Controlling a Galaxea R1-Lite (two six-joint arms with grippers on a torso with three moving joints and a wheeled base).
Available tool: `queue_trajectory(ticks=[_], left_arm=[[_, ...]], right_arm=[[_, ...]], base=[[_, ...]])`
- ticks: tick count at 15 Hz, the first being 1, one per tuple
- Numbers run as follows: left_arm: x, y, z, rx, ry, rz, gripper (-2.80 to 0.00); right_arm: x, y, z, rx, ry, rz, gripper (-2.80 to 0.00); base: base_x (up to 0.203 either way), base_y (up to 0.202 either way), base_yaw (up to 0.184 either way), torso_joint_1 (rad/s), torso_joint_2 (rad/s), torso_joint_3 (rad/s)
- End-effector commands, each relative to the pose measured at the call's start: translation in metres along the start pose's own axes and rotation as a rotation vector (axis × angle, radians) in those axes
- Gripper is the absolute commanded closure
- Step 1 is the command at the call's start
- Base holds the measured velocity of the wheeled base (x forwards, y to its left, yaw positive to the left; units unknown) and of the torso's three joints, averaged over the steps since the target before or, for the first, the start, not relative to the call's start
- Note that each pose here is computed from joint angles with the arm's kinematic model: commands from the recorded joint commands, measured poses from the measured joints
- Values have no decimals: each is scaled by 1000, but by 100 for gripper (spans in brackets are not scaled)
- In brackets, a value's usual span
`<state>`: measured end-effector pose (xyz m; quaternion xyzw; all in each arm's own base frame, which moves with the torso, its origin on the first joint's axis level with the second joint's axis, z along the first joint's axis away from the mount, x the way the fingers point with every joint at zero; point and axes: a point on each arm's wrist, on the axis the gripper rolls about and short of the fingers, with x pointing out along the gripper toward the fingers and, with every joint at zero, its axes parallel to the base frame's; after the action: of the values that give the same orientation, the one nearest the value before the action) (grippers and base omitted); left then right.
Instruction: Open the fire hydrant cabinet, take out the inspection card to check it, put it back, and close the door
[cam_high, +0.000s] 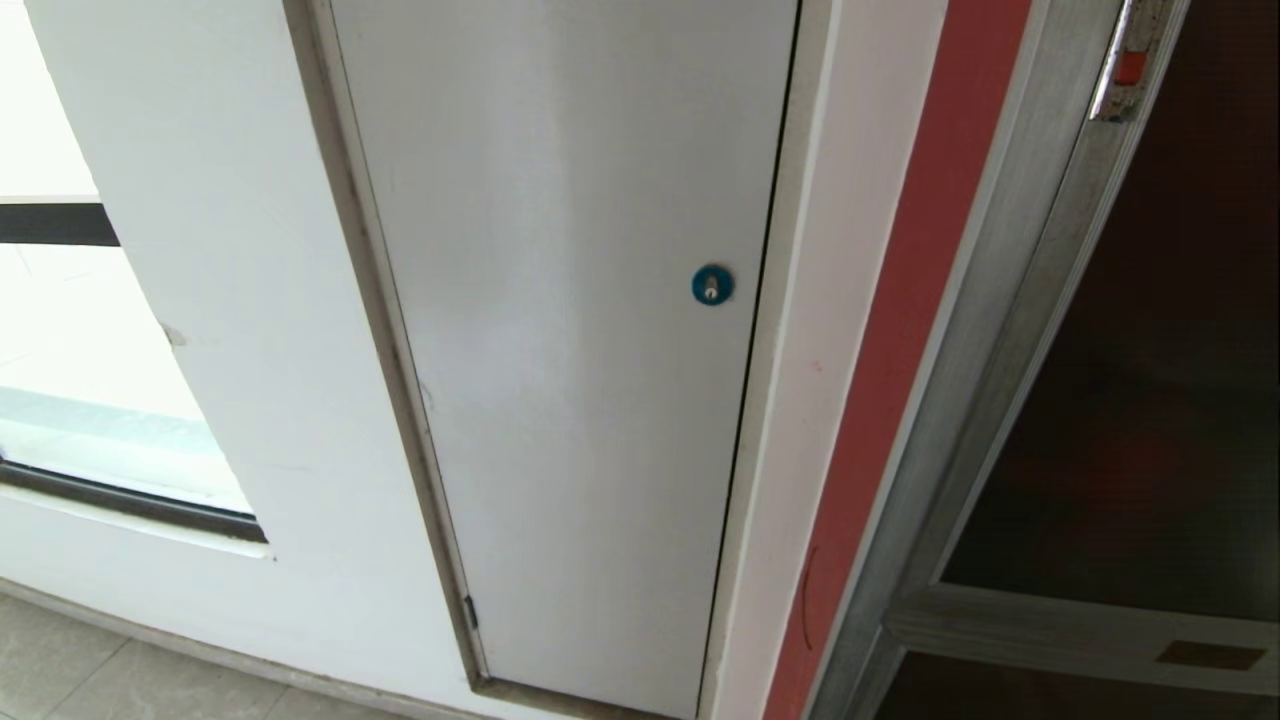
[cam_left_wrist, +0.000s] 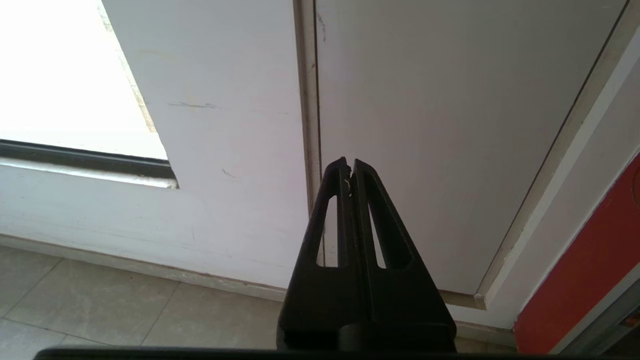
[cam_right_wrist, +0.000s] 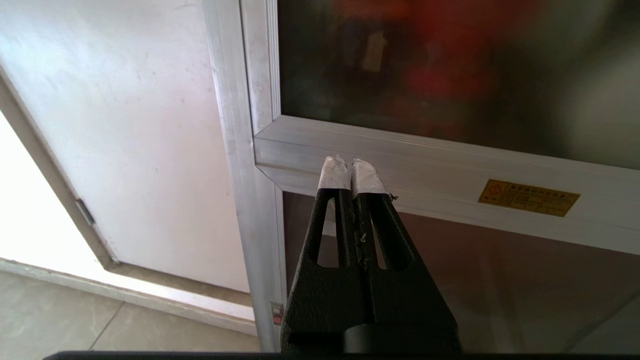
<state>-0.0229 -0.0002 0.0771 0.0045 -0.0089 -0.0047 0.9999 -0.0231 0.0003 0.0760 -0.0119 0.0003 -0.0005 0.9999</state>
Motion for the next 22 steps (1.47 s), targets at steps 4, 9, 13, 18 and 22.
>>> queue_trajectory(ticks=[4, 9, 13, 18, 22], left_arm=[[1, 0, -2, 0, 7, 0, 0], [1, 0, -1, 0, 5, 0, 0], [1, 0, -2, 0, 7, 0, 0], [1, 0, -2, 0, 7, 0, 0], [1, 0, -2, 0, 7, 0, 0]], right_arm=[[-11, -1, 36, 0, -41, 10, 0], [5, 0, 114, 3, 11, 124, 0], [47, 3, 189, 9, 27, 337, 0], [127, 6, 258, 25, 52, 489, 0], [177, 13, 303, 74, 18, 539, 0]], base=[[0, 0, 0, 0, 0, 0], [0, 0, 0, 0, 0, 0], [0, 0, 0, 0, 0, 0], [0, 0, 0, 0, 0, 0], [0, 0, 0, 0, 0, 0]])
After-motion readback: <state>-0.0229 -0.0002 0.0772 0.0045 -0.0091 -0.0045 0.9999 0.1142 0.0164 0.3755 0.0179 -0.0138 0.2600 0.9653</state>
